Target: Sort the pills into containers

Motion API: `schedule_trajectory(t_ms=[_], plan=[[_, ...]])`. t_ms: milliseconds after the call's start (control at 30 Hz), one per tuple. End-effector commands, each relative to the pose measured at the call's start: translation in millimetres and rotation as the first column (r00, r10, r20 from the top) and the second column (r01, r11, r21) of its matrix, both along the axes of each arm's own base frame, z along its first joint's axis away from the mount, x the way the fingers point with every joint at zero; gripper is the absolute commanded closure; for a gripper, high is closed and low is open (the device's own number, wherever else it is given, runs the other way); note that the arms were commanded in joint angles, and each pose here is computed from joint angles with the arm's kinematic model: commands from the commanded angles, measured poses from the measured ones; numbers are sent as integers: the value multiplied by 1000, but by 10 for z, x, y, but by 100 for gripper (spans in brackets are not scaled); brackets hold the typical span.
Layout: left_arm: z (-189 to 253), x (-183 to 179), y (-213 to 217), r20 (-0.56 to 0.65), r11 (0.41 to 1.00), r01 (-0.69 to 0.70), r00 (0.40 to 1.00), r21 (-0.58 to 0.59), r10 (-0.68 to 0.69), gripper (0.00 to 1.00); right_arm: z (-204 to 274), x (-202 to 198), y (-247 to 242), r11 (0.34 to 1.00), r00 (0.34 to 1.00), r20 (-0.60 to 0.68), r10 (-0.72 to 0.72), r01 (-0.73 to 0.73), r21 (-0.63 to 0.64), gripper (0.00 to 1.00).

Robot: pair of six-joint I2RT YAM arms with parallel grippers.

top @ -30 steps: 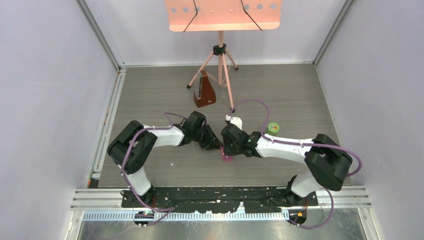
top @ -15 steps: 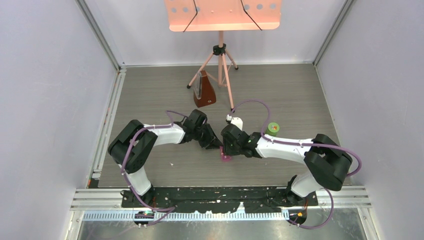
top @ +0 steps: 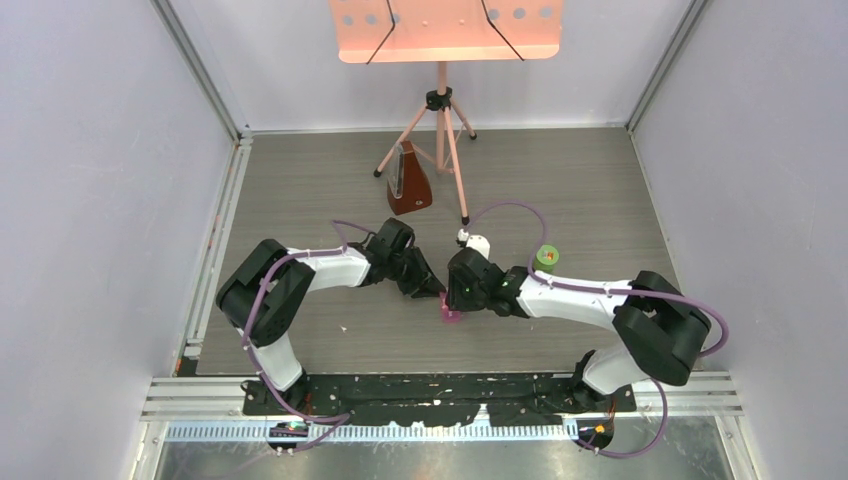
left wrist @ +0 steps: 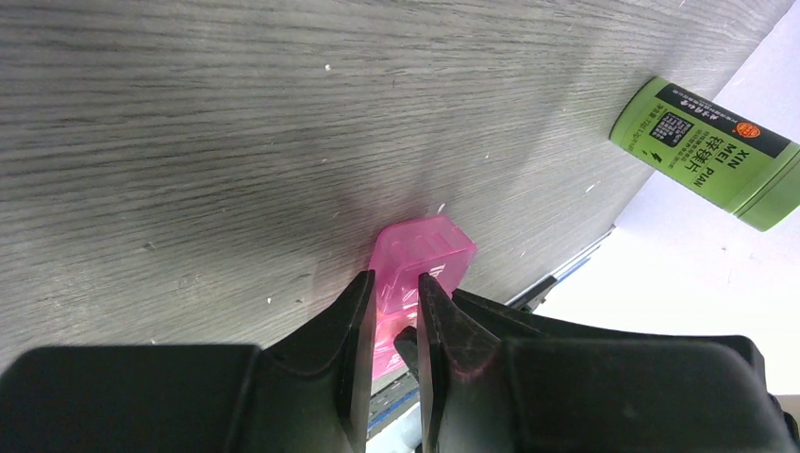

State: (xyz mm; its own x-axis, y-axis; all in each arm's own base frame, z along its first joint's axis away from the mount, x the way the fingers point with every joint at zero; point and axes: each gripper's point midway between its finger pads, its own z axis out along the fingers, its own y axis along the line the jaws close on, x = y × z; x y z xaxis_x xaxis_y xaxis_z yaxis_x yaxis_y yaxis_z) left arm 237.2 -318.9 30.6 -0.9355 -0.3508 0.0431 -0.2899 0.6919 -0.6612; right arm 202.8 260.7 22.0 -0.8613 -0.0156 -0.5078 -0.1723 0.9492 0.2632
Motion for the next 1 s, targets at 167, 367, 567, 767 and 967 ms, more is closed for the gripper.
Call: schedule_trajectory(t_ms=[167, 367, 567, 767, 967], plan=[[-520, -282, 351, -97, 976, 15, 995, 216, 6, 79, -176, -376, -581, 990, 973, -231, 3, -35, -137, 62], [-497, -279, 343, -86, 976, 21, 996, 216, -3, 78, 29, -279, -398, 996, 974, -222, 41, -59, -72, 48], [-475, -259, 335, -76, 977, 23, 997, 212, -7, 77, 265, -181, -360, 999, 983, -179, 33, -40, -31, 41], [-482, -259, 331, -78, 977, 27, 997, 212, -10, 75, 404, -124, -320, 997, 989, -126, 78, -80, -7, 26], [-484, -261, 331, -78, 977, 27, 997, 211, -10, 75, 513, -126, -146, 982, 982, -49, 183, -181, 52, 19]])
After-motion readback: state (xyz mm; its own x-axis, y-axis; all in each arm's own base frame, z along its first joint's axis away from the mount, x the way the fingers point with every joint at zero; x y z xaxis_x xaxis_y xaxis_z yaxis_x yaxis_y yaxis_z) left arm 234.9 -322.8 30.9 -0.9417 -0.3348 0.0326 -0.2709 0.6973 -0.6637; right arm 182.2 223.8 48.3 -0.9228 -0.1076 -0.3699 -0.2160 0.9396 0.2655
